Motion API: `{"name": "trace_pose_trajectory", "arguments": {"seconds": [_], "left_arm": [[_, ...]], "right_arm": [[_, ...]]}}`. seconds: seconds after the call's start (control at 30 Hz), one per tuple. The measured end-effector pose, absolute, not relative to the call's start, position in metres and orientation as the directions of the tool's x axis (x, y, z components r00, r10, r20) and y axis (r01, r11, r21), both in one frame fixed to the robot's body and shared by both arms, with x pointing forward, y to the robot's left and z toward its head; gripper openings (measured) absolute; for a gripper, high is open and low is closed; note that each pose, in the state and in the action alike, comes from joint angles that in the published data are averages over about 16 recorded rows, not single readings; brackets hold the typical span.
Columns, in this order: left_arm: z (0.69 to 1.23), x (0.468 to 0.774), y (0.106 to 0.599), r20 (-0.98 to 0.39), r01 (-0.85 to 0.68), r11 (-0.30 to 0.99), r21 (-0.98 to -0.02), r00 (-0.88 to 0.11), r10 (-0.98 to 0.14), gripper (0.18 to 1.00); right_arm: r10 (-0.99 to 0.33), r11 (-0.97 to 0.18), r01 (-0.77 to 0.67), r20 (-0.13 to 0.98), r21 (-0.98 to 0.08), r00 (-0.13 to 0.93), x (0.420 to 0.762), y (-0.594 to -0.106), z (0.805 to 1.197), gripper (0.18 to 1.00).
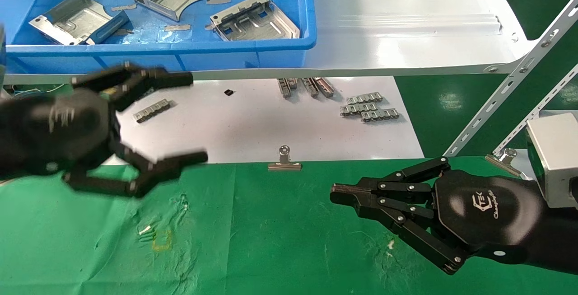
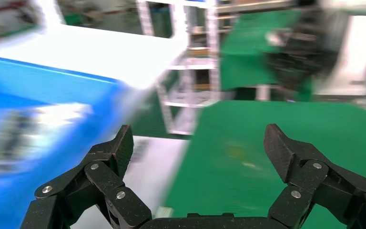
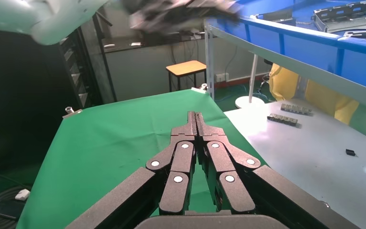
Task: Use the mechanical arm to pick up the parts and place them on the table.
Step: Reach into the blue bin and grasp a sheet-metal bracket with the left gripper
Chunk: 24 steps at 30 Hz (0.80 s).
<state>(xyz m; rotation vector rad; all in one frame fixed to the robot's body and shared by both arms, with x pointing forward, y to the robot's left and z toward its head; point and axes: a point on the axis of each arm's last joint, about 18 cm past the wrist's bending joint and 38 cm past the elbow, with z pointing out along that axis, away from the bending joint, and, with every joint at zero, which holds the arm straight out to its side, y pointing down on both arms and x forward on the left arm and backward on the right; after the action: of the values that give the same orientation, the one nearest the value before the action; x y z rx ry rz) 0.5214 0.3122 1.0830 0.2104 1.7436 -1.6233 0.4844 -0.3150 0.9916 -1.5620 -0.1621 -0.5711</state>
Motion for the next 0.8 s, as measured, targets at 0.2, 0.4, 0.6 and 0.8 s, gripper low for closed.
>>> {"name": "trace_pose_trajectory", "arguments": {"seconds": [0.2,0.4,0.6,0.8], "left_arm": [[1.152,0.575,0.319,-0.59,0.574,0.216,-0.789,-0.614,-0.524,1.001],[1.202,0.634,0.324,-0.522,0.515,0.251,-0.82,-0.489,-0.699,1.001],[1.221,0.674,0.329,-0.464,0.434,0.296,-0.851,-0.357,-0.811,1.001],[1.225,0.691,0.33,-0.437,0.374,0.321,-0.87,-0.287,-0.852,0.997]], "right_arm": [[-0.24,-0.09,0.44,0.448,-0.894,0.861,0.484,-0.315,0.992,0.192],[-0.24,-0.09,0.44,0.448,-0.894,0.861,0.484,-0.315,0.992,0.192],[-0.24,-0.09,0.44,0.448,-0.894,0.861,0.484,-0.315,0.992,0.192],[-0.24,-0.09,0.44,0.448,-0.894,0.861,0.484,-0.315,0.992,0.194]]}}
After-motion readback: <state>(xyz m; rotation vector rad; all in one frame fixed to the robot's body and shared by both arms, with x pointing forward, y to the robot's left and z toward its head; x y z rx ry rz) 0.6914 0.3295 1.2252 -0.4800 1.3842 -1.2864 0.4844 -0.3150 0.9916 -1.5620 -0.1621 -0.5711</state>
